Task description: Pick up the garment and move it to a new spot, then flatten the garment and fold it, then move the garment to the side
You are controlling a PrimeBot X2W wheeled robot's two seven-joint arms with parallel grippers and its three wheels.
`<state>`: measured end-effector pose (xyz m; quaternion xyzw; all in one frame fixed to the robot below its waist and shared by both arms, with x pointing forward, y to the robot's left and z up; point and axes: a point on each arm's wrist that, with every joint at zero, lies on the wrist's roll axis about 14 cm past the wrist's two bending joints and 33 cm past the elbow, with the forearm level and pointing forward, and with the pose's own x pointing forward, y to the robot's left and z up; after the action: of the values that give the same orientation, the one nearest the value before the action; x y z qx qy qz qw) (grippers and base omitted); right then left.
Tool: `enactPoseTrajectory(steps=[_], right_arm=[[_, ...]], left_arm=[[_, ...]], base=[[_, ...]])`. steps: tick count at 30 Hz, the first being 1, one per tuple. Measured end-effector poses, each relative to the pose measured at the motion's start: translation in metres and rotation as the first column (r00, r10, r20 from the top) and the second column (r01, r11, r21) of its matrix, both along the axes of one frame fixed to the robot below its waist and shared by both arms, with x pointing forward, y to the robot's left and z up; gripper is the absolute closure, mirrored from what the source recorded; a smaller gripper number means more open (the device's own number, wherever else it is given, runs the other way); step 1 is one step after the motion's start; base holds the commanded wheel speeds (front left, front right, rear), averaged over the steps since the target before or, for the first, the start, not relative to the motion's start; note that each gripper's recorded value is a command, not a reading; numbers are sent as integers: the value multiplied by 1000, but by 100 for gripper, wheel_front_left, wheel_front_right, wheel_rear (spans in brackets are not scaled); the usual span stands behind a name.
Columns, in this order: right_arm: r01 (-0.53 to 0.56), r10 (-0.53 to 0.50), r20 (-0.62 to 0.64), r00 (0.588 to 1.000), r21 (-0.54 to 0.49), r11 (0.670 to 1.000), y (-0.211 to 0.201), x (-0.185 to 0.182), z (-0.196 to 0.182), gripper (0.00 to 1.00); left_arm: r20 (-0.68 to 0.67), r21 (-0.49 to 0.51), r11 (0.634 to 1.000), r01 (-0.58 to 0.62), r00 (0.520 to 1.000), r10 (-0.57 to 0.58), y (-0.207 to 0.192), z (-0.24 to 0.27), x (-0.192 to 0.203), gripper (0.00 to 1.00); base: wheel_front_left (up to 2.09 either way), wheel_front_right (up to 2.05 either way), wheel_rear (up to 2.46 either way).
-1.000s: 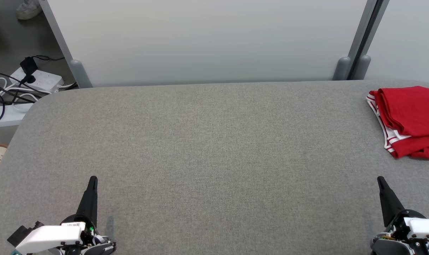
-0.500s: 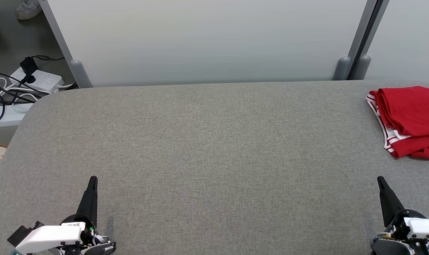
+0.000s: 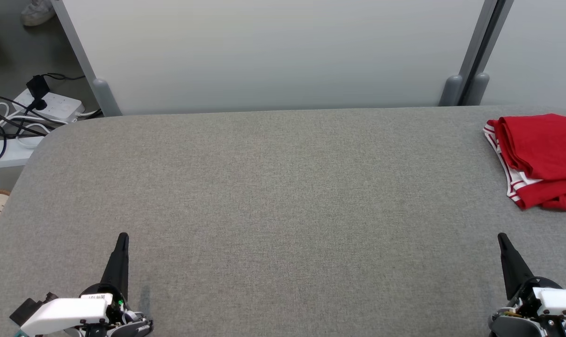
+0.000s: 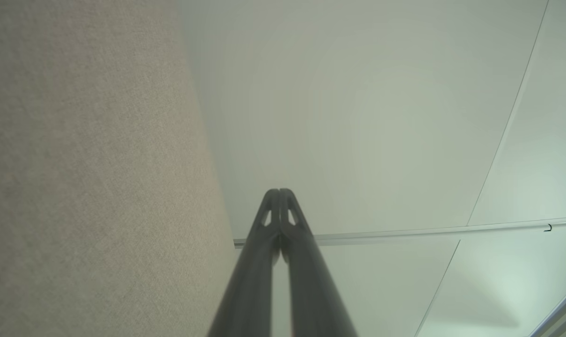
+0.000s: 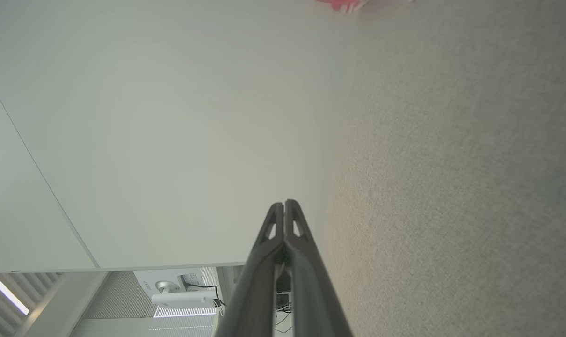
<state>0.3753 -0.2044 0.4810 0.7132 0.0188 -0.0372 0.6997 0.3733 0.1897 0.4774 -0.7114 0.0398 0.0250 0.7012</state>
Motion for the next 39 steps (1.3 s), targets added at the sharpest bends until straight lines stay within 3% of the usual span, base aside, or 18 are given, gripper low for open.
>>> enactPoseTrajectory(steps=[39], right_arm=[[1, -1, 0, 1000, 0, 1000, 0, 0, 0, 100]], left_arm=[[0, 6, 1000, 0, 1000, 0, 0, 0, 0, 100]], base=[[0, 0, 0]])
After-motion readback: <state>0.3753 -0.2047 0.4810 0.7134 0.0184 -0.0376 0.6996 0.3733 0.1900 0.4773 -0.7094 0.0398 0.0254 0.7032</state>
